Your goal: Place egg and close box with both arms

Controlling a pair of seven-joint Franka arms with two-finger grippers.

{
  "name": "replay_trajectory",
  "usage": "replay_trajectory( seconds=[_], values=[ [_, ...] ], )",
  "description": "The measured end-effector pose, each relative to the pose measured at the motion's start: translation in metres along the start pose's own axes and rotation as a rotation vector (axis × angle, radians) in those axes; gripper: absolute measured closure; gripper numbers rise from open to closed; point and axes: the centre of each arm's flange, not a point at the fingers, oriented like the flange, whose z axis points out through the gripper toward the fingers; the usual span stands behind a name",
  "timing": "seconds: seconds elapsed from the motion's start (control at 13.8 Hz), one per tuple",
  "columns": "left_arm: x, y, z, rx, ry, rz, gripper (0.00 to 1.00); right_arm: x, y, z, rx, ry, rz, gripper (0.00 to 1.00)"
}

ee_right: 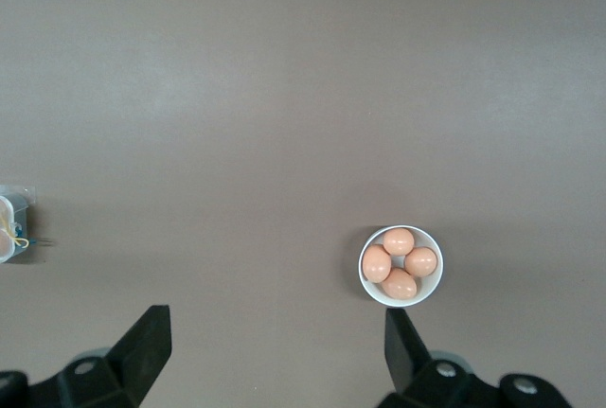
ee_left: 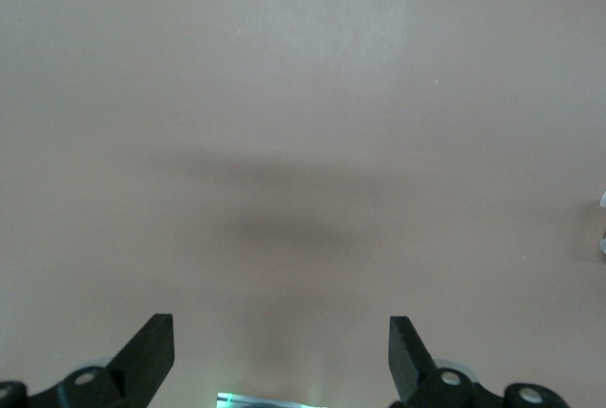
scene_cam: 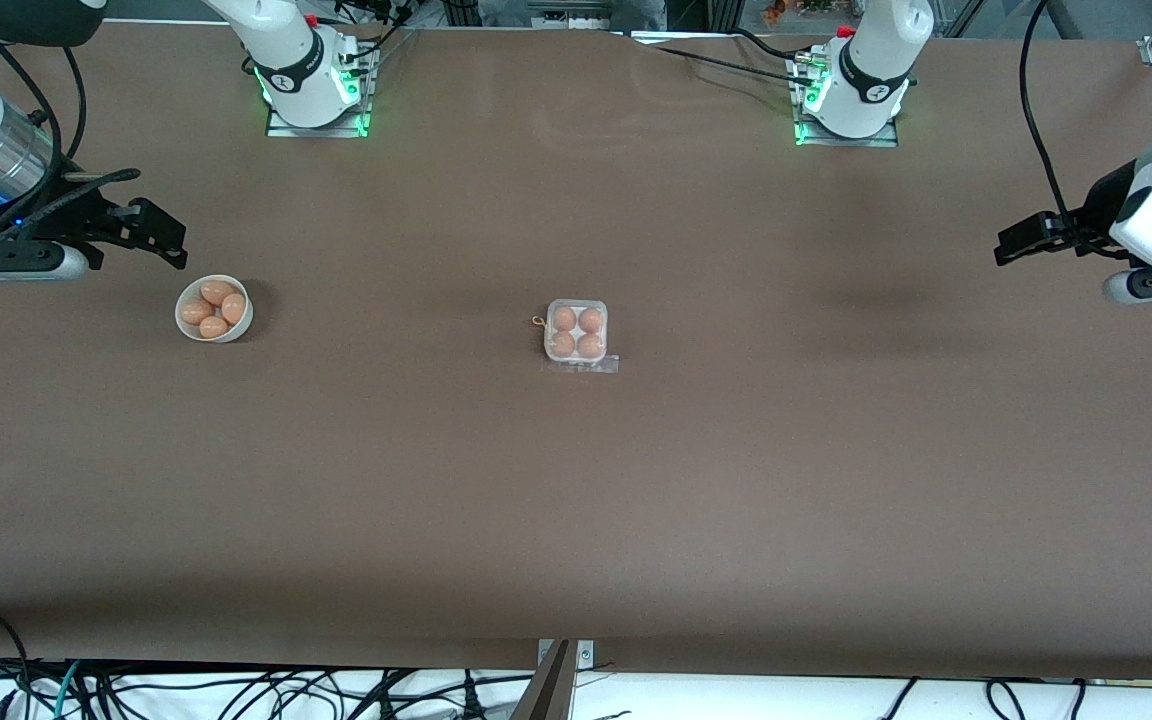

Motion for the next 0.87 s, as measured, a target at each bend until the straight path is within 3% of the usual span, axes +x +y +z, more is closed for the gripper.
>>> replay_trajectory(
  seconds=[0.87],
  values=[
    [-0.004,-0.013,-0.002,-0.008,0.007,0.014,0.00,-0.001,0.000,0.001,-0.001,-0.006,0.000,0.00]
  ],
)
